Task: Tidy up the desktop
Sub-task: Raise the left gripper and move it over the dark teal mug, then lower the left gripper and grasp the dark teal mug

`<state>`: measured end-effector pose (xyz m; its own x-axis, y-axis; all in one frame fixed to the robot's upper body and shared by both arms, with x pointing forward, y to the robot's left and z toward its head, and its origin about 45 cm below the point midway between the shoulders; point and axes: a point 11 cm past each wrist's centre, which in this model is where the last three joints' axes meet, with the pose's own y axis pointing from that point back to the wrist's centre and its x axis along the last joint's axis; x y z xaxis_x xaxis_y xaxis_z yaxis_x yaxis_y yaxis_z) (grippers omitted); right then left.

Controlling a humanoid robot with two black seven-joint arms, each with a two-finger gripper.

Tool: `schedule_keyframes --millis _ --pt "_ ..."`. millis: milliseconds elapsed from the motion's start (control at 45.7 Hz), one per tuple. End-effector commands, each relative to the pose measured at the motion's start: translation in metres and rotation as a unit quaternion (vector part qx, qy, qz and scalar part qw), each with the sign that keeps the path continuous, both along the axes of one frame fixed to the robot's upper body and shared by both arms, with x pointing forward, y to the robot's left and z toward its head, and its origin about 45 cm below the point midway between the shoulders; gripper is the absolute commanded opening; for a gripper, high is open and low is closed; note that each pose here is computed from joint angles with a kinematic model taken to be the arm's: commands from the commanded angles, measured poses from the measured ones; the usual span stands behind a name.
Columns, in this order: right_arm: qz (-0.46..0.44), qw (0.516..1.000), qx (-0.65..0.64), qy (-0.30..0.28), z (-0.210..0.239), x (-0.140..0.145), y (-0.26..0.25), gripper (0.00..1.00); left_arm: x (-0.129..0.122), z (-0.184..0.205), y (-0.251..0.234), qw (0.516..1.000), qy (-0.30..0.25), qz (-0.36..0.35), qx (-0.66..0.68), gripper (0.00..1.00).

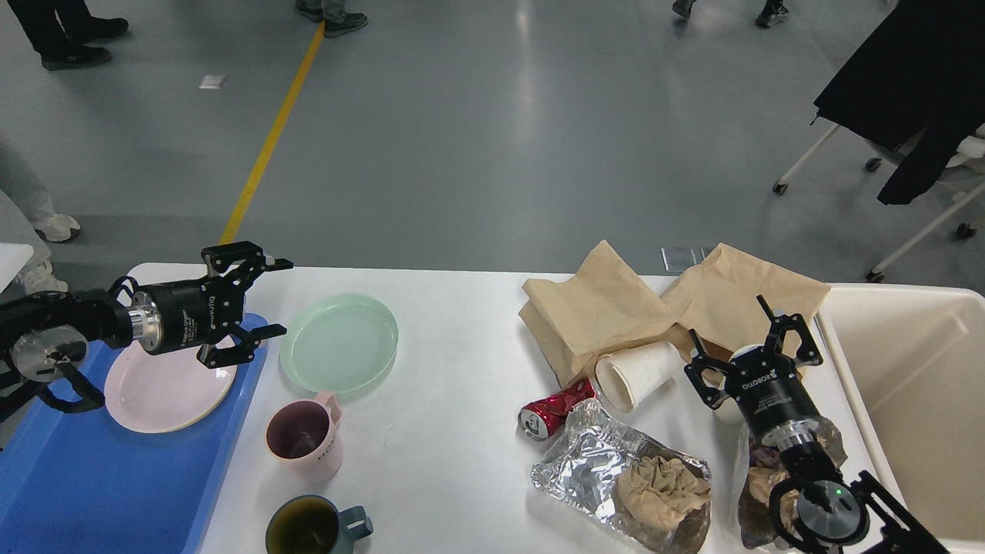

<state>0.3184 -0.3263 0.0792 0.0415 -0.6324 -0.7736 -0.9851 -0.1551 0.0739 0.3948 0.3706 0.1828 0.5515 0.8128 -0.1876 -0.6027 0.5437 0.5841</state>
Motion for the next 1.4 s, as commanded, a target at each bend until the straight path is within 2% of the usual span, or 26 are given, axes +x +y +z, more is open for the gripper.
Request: schedule_keyframes --millis 0,88,285,503,591,788,1029,1379 --pt "0.0 1.0 0.0 0.0 0.0 0.0 0.0 1.0 0.011 0.031 0.013 0.982 0.026 -0.091 0.161 0.97" --pt "0.0 1.0 0.0 0.0 0.0 0.0 0.0 1.0 0.016 0.042 0.008 0.958 0.048 -0.149 0.239 0.97" --pt "0.0 1.0 0.0 0.0 0.0 0.0 0.0 1.0 0.029 0.074 -0.042 0.897 0.074 -0.276 0.337 0.97" --pt "0.0 1.0 0.0 0.0 0.0 0.0 0.0 1.0 0.022 0.104 -0.07 0.811 0.148 -0.377 0.422 0.97" --pt "0.0 1.0 0.0 0.0 0.0 0.0 0.0 1.0 0.004 0.115 -0.086 0.805 0.16 -0.399 0.409 0.97" --pt "0.0 1.0 0.0 0.0 0.0 0.0 0.0 1.0 -0.034 0.152 -0.109 0.816 0.132 -0.408 0.388 0.97" --pt "0.0 1.0 0.0 0.0 0.0 0.0 0.0 1.0 -0.064 0.16 -0.123 0.813 0.095 -0.401 0.411 0.97" --pt "0.0 1.0 0.0 0.0 0.0 0.0 0.0 1.0 -0.09 0.161 -0.129 0.807 0.114 -0.418 0.401 0.97"
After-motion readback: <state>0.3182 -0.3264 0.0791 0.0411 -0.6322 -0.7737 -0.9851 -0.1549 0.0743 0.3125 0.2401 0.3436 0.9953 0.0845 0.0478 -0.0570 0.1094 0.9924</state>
